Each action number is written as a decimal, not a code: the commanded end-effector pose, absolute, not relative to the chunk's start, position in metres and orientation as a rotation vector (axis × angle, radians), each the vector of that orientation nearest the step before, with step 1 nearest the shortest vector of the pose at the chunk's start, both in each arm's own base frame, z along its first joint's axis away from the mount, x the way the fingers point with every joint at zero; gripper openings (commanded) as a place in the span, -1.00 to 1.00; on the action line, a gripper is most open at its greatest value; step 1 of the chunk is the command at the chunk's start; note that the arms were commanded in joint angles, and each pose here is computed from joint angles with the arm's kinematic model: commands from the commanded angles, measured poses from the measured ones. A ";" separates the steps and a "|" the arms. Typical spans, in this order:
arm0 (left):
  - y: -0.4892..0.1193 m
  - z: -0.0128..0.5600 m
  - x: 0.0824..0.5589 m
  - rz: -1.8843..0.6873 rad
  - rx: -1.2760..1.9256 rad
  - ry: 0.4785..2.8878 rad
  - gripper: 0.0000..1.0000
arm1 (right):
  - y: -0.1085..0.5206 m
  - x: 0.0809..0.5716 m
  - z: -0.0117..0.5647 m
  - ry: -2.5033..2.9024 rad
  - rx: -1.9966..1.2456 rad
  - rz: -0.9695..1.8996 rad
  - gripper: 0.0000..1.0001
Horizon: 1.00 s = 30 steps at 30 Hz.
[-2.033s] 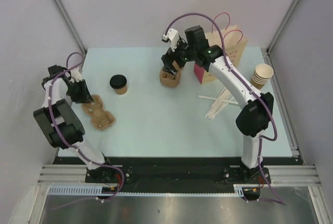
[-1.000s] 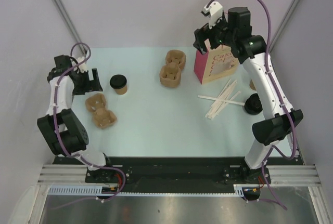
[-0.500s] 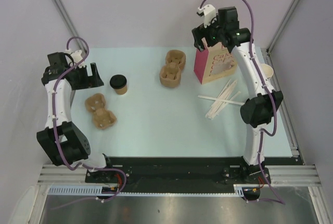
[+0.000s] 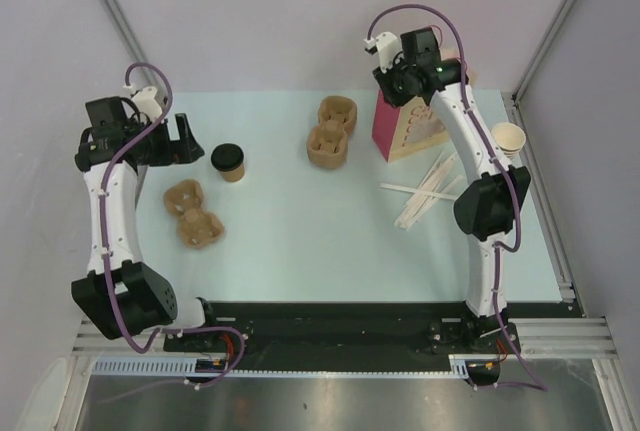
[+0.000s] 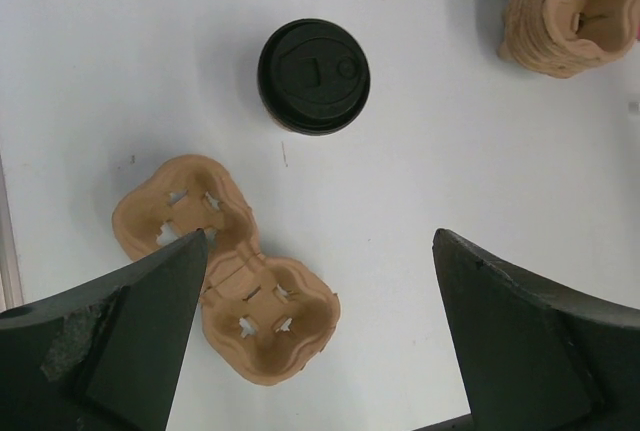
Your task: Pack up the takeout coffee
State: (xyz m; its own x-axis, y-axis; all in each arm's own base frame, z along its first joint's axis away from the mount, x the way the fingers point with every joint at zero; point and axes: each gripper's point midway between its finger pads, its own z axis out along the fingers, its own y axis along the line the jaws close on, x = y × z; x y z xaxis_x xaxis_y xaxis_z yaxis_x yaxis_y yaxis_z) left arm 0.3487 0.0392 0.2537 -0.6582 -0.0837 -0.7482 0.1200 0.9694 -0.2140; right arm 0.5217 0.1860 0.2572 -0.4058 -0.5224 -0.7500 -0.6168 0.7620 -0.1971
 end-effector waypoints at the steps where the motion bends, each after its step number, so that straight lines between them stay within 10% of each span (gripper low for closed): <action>1: 0.021 0.297 0.353 -0.342 0.088 2.128 0.99 | 0.183 0.488 0.325 1.952 -0.902 0.170 -1.00; 12: 0.015 0.317 0.359 -0.367 0.125 2.075 0.99 | 0.245 0.348 0.409 1.587 -1.285 0.306 -1.00; 30: 0.007 0.295 0.331 -0.365 0.146 2.092 0.99 | 0.315 0.194 0.311 1.538 -1.671 0.293 -1.00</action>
State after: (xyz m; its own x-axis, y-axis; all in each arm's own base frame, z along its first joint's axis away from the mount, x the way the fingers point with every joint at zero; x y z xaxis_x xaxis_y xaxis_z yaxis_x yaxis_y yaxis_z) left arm 0.3377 0.0131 0.2951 -0.5439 -0.0688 -0.8363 0.2139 0.9523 -0.2175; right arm 0.1966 0.3097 0.2995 0.2163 -0.7376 -0.6397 -0.9379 0.0250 -0.3460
